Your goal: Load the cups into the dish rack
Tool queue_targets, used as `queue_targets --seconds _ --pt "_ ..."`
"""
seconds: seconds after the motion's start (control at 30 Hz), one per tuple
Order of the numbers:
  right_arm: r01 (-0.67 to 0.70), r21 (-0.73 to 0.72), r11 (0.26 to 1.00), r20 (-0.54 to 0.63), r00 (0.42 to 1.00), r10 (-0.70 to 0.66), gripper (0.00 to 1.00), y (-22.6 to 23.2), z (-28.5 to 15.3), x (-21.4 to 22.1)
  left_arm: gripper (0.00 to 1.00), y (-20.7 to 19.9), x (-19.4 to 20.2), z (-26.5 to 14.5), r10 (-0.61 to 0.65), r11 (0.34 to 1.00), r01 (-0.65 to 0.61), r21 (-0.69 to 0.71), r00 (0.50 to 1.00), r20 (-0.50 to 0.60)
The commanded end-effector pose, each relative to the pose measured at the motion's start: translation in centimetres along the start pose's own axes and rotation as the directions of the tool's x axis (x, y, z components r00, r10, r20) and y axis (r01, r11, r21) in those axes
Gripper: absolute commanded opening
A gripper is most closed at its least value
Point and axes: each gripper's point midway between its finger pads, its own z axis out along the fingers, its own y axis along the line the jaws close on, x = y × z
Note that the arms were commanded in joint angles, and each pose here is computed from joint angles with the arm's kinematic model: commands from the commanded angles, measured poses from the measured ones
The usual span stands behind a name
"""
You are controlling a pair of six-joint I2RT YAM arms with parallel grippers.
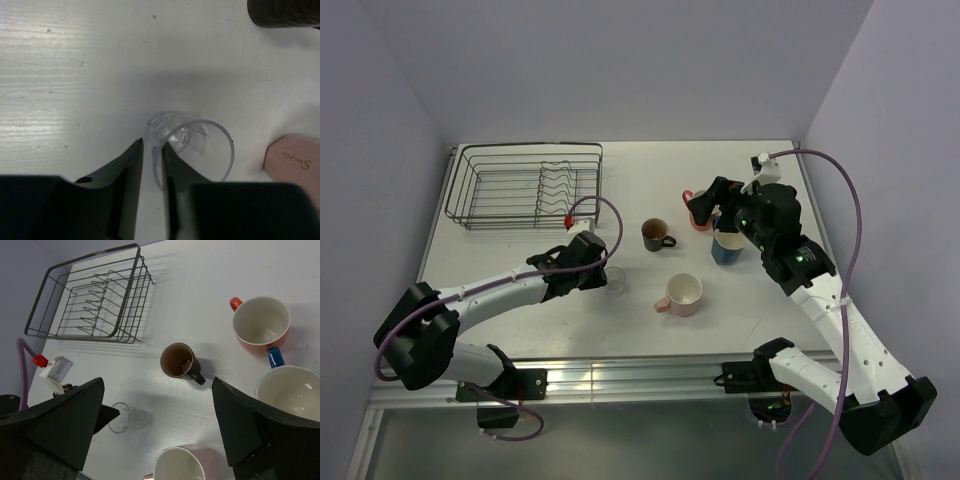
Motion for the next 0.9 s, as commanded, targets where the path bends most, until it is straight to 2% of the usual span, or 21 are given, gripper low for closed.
queue_targets --seconds 0.0,0.07,0.1,0.13,0.3,0.33,0.37,0.4,0.47,0.5,0.63,0.7,0.73,0.77,0.8,0.83,0.87 --pt "0.019 -0.015 1.0 0.046 0.999 -0.018 0.96 1.0 -0.4 -1.9 0.24 -1.3 -1.6 -0.2 -0.016 1.0 0.015 0.021 0.999 0.045" --pt "0.021 -0.013 1.0 0.04 0.999 -0.02 0.96 1.0 -0.3 -1.8 0.14 -1.4 -1.5 -0.2 -0.011 1.0 0.011 0.021 0.999 0.038" --pt "0.023 -0.014 1.0 0.039 0.999 -0.022 0.96 1.0 -0.2 -1.9 0.03 -1.5 -1.5 -0.3 -0.01 1.0 0.009 0.024 0.999 0.036" --pt "0.023 -0.015 1.0 0.037 0.999 -0.023 0.96 1.1 -0.2 -1.8 0.0 -1.7 -1.7 -0.5 -0.007 0.999 0.006 0.032 0.999 0.037" --pt "0.032 -0.032 0.999 0.032 0.999 -0.031 0.96 1.8 -0.1 -2.0 0.0 -3.2 -3.3 -2.3 -0.027 0.992 0.019 0.126 0.998 0.056" --pt "0.036 -0.038 0.999 0.031 0.999 -0.035 0.96 2.0 -0.1 -2.1 0.0 -3.6 -4.2 -3.4 -0.047 0.984 0.034 0.173 0.996 0.073" --pt "0.039 -0.05 0.998 0.029 0.999 -0.038 0.96 2.4 -0.1 -2.0 0.0 -4.5 -4.0 -4.2 -0.054 0.967 0.042 0.249 0.998 0.041" --pt "0.042 -0.061 0.997 0.027 0.999 -0.041 0.96 2.7 -0.1 -2.1 0.0 -4.8 -6.0 -4.8 -0.103 0.946 0.075 0.315 0.992 0.074" --pt "0.051 -0.091 0.995 0.027 0.998 -0.049 0.96 3.6 -0.2 -2.1 0.0 -5.2 -7.1 -6.9 -0.156 0.883 0.106 0.456 0.985 0.073" --pt "0.054 -0.108 0.993 0.019 0.998 -0.052 0.96 4.0 -0.1 -1.9 0.0 -5.9 -8.9 -8.7 -0.199 0.808 0.127 0.575 0.978 0.065" --pt "0.071 -0.22 0.973 0.026 0.997 -0.067 0.96 6.7 -0.5 -2.3 0.0 -6.5 -10.9 -12.9 -0.229 0.627 0.107 0.771 0.972 0.051" --pt "0.073 -0.279 0.958 0.031 0.997 -0.067 0.96 8.1 -0.7 -2.4 0.0 -6.3 -12.1 -14.1 -0.249 0.558 0.105 0.823 0.967 0.046" --pt "0.076 -0.334 0.939 0.041 0.997 -0.066 0.96 9.4 -1.0 -2.7 0.0 -6.4 -11.0 -14.6 -0.253 0.488 0.184 0.853 0.965 -0.063" --pt "0.079 -0.366 0.927 0.047 0.997 -0.066 0.96 10.2 -1.1 -2.9 0.0 -7.0 -12.2 -16.6 -0.251 0.403 0.104 0.909 0.968 0.001" --pt "0.074 -0.39 0.918 0.04 0.997 -0.063 0.96 10.8 -0.9 -2.8 0.0 -6.6 -12.8 -17.1 -0.266 0.365 0.102 0.925 0.964 -0.001" --pt "0.079 -0.443 0.893 0.051 0.997 -0.063 0.96 12.2 -1.2 -3.1 0.0 -6.4 -12.3 -17.0 -0.276 0.314 0.197 0.929 0.955 -0.109" --pt "0.08 -0.469 0.88 0.058 0.997 -0.06 0.96 13.0 -1.2 -3.5 0.0 -6.7 -13.1 -18.9 -0.265 0.244 0.107 0.964 0.963 -0.04"
